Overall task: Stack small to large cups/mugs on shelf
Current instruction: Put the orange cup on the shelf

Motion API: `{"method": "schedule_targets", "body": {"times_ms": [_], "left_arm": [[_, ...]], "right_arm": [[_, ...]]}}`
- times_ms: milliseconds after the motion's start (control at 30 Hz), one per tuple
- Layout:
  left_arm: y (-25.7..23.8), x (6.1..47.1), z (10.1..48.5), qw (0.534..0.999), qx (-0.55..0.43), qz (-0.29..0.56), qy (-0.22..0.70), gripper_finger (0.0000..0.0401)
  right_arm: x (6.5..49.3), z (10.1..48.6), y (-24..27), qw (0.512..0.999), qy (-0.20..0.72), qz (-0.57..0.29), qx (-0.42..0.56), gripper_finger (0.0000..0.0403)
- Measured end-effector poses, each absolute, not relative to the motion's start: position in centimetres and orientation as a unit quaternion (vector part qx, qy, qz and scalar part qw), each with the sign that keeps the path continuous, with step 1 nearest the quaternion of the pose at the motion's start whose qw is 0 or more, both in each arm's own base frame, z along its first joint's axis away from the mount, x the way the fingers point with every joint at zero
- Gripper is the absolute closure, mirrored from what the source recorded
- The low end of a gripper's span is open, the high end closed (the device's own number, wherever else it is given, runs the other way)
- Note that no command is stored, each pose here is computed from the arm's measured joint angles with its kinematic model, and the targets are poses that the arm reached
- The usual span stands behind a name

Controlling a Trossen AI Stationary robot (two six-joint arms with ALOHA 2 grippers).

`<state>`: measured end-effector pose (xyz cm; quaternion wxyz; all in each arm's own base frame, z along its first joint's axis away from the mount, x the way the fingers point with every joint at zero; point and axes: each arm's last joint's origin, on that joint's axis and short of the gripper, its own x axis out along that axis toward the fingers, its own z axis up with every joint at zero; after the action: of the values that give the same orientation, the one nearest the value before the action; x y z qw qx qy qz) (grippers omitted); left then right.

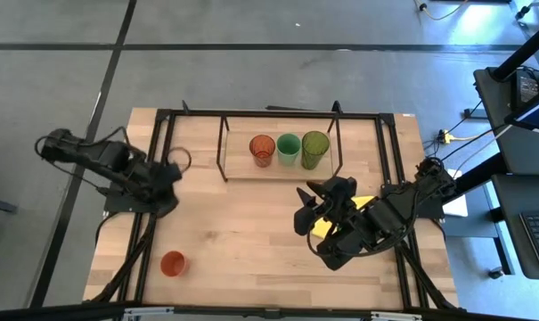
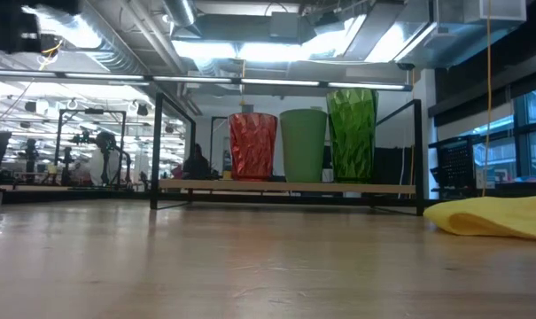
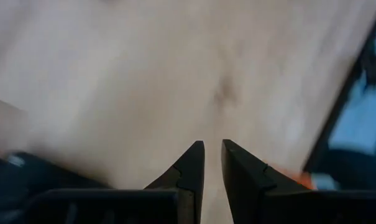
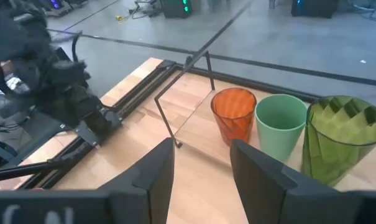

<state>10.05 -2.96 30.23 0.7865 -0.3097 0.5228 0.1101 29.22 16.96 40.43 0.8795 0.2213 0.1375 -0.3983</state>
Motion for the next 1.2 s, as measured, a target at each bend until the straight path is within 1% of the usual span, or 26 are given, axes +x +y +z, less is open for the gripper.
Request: {"method": "schedule_targets", "body": {"times_ms": [200, 400, 500, 600, 733, 933, 1200], "left_arm": [[-5.4, 9.1, 29.1, 0.773, -0.252, 0.003, 0.582, 0.035], [-8.7, 9.4, 29.1, 0.789, -0.194, -0.099, 0.574, 0.035], [-10.8, 9.7, 28.7, 0.794, -0.162, -0.129, 0.571, 0.035], [-12.7, 9.7, 27.7, 0.789, -0.114, -0.136, 0.588, 0.035], [-14.5, 9.7, 26.3, 0.789, -0.053, -0.117, 0.602, 0.035], [-16.3, 10.5, 25.1, 0.79, -0.051, -0.105, 0.602, 0.035], [-17.0, 11.0, 24.9, 0.792, -0.087, -0.094, 0.597, 0.035]], "right_arm": [[29.4, 40.5, 17.0, 0.879, 0.134, -0.396, 0.23, 0.0245], [29.4, 40.5, 17.0, 0.879, 0.131, -0.396, 0.233, 0.0245], [29.4, 40.5, 17.0, 0.879, 0.13, -0.396, 0.233, 0.0245], [29.5, 40.5, 17.0, 0.879, 0.129, -0.396, 0.234, 0.0245], [29.5, 40.5, 17.0, 0.879, 0.129, -0.395, 0.234, 0.0245], [29.5, 40.5, 17.0, 0.879, 0.128, -0.395, 0.236, 0.0245], [29.5, 40.5, 17.1, 0.878, 0.138, -0.39, 0.242, 0.0245]]}}
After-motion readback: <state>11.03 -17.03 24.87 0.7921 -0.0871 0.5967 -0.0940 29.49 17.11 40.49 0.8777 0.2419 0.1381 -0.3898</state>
